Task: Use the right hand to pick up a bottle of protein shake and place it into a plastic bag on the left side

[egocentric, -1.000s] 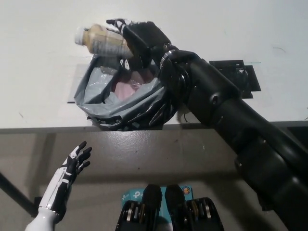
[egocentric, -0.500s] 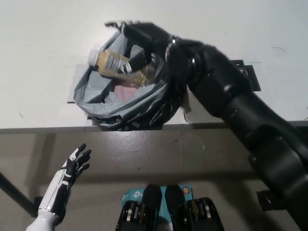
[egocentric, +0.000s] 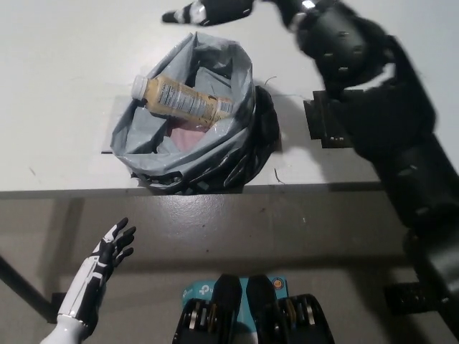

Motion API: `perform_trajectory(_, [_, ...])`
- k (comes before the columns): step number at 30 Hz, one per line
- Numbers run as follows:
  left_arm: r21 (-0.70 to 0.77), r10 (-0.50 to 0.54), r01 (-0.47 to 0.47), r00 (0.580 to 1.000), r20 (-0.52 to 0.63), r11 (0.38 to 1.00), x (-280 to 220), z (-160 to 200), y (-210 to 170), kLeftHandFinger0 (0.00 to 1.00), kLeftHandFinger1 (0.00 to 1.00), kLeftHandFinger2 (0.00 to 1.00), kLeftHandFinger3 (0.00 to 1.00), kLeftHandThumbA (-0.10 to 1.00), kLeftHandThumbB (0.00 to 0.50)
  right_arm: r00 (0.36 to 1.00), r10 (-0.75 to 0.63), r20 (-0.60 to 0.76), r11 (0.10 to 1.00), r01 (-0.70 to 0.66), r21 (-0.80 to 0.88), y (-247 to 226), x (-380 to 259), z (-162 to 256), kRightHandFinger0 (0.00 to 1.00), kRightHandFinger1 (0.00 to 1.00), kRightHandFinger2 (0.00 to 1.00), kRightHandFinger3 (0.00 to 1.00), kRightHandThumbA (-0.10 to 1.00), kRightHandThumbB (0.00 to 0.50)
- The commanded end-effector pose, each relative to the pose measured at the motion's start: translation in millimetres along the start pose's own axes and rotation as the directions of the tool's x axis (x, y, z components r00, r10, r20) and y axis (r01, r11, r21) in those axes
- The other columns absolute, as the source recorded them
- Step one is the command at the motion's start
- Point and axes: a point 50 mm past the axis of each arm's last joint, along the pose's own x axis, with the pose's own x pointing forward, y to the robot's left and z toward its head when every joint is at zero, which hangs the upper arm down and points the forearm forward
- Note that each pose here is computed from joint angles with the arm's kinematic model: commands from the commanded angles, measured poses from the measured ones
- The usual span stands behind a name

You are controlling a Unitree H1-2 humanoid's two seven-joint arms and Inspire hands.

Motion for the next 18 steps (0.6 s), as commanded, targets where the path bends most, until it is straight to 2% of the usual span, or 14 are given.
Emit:
perform_trajectory(1, [0.004,0.007,-0.007,1.0,0.026,1.0,2.0,8.6,6.2,1.0,1.0,1.0,1.0,1.0,0.155,0.852,-0.356,0.385,0.932,0.354,0.079,-157.1,-130.5,112.0,1.0,1.0,1.0,1.0,1.0,0.452])
perform_trajectory(4, [0.009,0.016,-0.016,0.999,0.035,1.0,10.5,10.6,9.8,1.0,1.0,1.0,1.0,1.0,0.161,0.822,-0.394,0.41,0.905,0.424,0.02,-152.6,-192.4,114.1,1.0,1.0,1.0,1.0,1.0,0.422])
perform_trajectory(6, [0.01,0.017,-0.018,0.999,0.041,1.0,13.8,11.5,11.5,1.0,1.0,1.0,1.0,1.0,0.164,0.811,-0.422,0.404,0.892,0.451,0.028,-139.6,-231.0,112.8,1.0,1.0,1.0,1.0,1.0,0.436])
perform_trajectory(8, [0.0,0.017,-0.017,0.999,0.038,1.0,8.3,7.5,8.7,1.0,1.0,1.0,1.0,1.0,0.136,0.799,-0.468,0.378,0.874,0.48,0.067,-113.0,-278.6,115.4,1.0,1.0,1.0,1.0,0.99,0.477])
perform_trajectory(9, [-0.007,0.016,-0.016,0.999,0.037,1.0,9.1,6.8,8.6,1.0,1.0,1.0,1.0,1.0,0.127,0.79,-0.485,0.374,0.866,0.492,0.084,-105.6,-289.2,116.1,1.0,1.0,1.0,1.0,1.0,0.48])
perform_trajectory(11, [-0.012,0.02,-0.019,0.999,0.039,1.0,12.1,5.4,9.4,1.0,1.0,1.0,1.0,1.0,0.126,0.757,-0.531,0.381,0.844,0.512,0.161,-79.0,-323.2,117.1,1.0,1.0,1.0,1.0,0.93,0.397])
perform_trajectory(13, [-0.01,0.021,-0.021,0.999,0.036,1.0,12.8,4.6,10.1,1.0,1.0,1.0,1.0,1.0,0.145,0.738,-0.548,0.393,0.834,0.521,0.183,-61.7,-339.7,118.5,1.0,1.0,1.0,1.0,0.93,0.398])
perform_trajectory(14, [-0.011,0.022,-0.021,0.999,0.026,1.0,10.0,3.4,9.9,1.0,1.0,1.0,1.0,1.0,0.17,0.744,-0.547,0.384,0.836,0.512,0.199,-52.8,-346.3,119.6,1.0,1.0,1.0,1.0,0.9,0.418])
perform_trajectory(15, [-0.014,0.021,-0.02,1.0,0.017,1.0,6.9,2.6,8.7,1.0,1.0,1.0,1.0,1.0,0.184,0.76,-0.546,0.354,0.838,0.497,0.226,-41.3,-355.2,120.7,1.0,1.0,1.0,1.0,0.85,0.414])
perform_trajectory(16, [-0.016,0.021,-0.021,1.0,0.016,1.0,7.0,2.8,8.3,1.0,1.0,1.0,1.0,1.0,0.186,0.767,-0.549,0.331,0.836,0.498,0.232,-32.0,-360.4,120.5,1.0,1.0,1.0,1.0,0.86,0.384])
perform_trajectory(18, [-0.018,0.03,-0.03,0.999,0.033,0.999,14.0,3.6,9.4,1.0,1.0,1.0,1.0,1.0,0.175,0.795,-0.55,0.256,0.827,0.477,0.297,-3.1,-363.6,111.1,1.0,1.0,1.0,1.0,0.88,0.402])
